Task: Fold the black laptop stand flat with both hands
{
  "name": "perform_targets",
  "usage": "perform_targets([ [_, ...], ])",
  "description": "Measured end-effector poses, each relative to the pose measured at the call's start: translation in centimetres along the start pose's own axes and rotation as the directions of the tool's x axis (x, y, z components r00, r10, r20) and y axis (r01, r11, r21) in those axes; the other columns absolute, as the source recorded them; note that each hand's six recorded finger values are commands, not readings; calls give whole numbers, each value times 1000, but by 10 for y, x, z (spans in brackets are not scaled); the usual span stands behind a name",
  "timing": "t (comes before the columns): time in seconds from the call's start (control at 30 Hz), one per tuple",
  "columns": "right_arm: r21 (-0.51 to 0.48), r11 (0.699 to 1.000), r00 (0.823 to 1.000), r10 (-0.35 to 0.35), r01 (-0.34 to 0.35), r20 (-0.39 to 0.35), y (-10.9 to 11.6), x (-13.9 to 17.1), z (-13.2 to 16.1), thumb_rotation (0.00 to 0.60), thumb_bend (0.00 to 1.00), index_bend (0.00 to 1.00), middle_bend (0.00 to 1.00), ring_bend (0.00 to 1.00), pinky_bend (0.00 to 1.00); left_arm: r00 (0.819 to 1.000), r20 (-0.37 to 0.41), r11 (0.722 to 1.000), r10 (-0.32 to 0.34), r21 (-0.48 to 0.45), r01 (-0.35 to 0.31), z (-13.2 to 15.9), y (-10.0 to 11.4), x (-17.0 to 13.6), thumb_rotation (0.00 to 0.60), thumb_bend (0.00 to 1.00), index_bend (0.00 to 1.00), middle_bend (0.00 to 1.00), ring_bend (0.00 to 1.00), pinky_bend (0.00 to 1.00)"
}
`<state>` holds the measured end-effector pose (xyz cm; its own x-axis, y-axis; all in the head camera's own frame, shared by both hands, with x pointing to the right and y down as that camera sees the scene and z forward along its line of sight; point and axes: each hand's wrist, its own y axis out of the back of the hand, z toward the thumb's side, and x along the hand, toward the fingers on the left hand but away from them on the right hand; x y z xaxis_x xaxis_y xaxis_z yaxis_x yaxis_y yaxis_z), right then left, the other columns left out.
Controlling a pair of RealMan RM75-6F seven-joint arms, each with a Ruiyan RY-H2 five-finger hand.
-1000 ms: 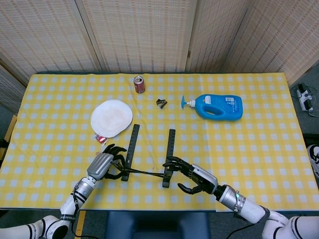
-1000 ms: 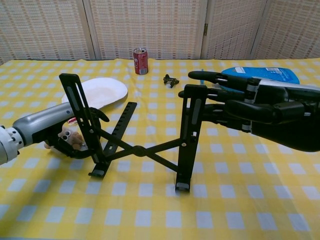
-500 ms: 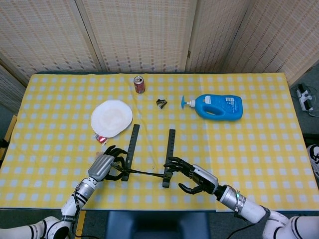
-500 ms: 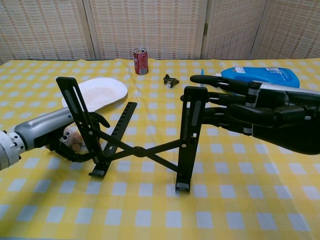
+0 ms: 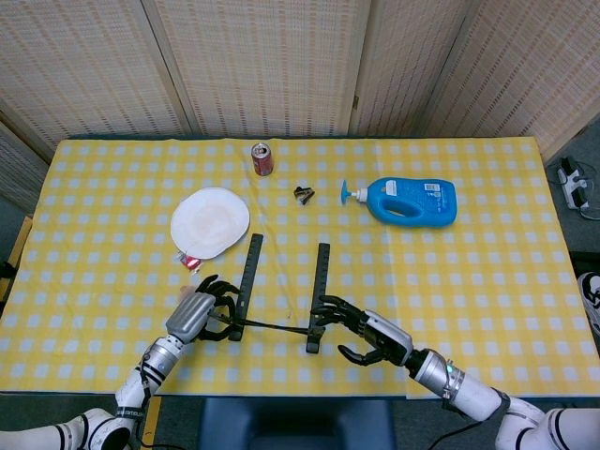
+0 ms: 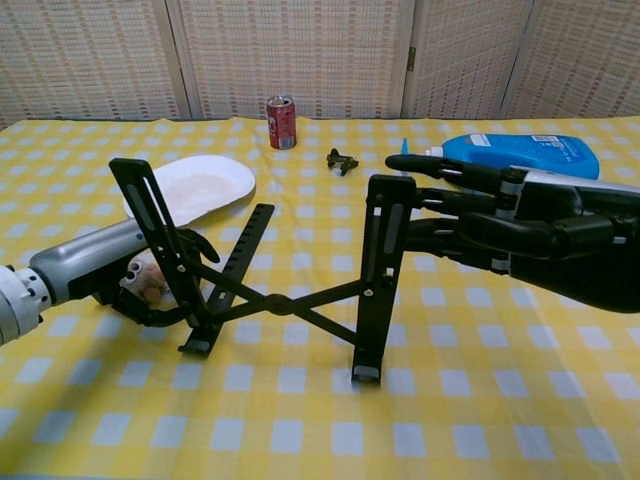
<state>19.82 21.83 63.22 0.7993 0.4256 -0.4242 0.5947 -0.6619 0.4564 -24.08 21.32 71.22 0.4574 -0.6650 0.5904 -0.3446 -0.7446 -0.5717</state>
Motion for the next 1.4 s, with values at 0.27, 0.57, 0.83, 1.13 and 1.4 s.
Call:
perform_targets([
  [0.27, 16, 1000, 1000, -15, 15, -4, 6, 3, 2, 600, 517, 52, 143, 172, 33, 1000, 16, 1000, -3, -5, 3, 5, 2, -4, 600, 425, 376, 287, 167, 0],
  [0.57, 131, 990, 996, -61, 52, 63, 15, 12, -9, 600, 517, 32, 112, 154, 35, 999, 32, 1000, 12, -5, -12, 10, 8, -11, 600, 373, 272, 241, 121, 0],
  [0.83, 376, 918, 980, -174, 124, 100, 24, 13, -18, 600, 517, 264, 163, 161, 36, 998, 51, 1000, 30, 7, -30, 15, 18, -22, 600, 358, 259, 229, 104, 0],
  [1.13, 596, 789, 944, -295, 152, 149, 21, -3, -30, 600, 517, 406, 195, 186, 36, 998, 48, 999, 34, 3, -34, 15, 21, -25, 600, 358, 257, 229, 104, 0],
  [1.4, 665, 735, 912, -352, 130, 211, 17, -16, -36, 600, 517, 466, 211, 195, 36, 998, 57, 999, 37, 6, -37, 19, 23, -24, 600, 358, 256, 229, 103, 0],
])
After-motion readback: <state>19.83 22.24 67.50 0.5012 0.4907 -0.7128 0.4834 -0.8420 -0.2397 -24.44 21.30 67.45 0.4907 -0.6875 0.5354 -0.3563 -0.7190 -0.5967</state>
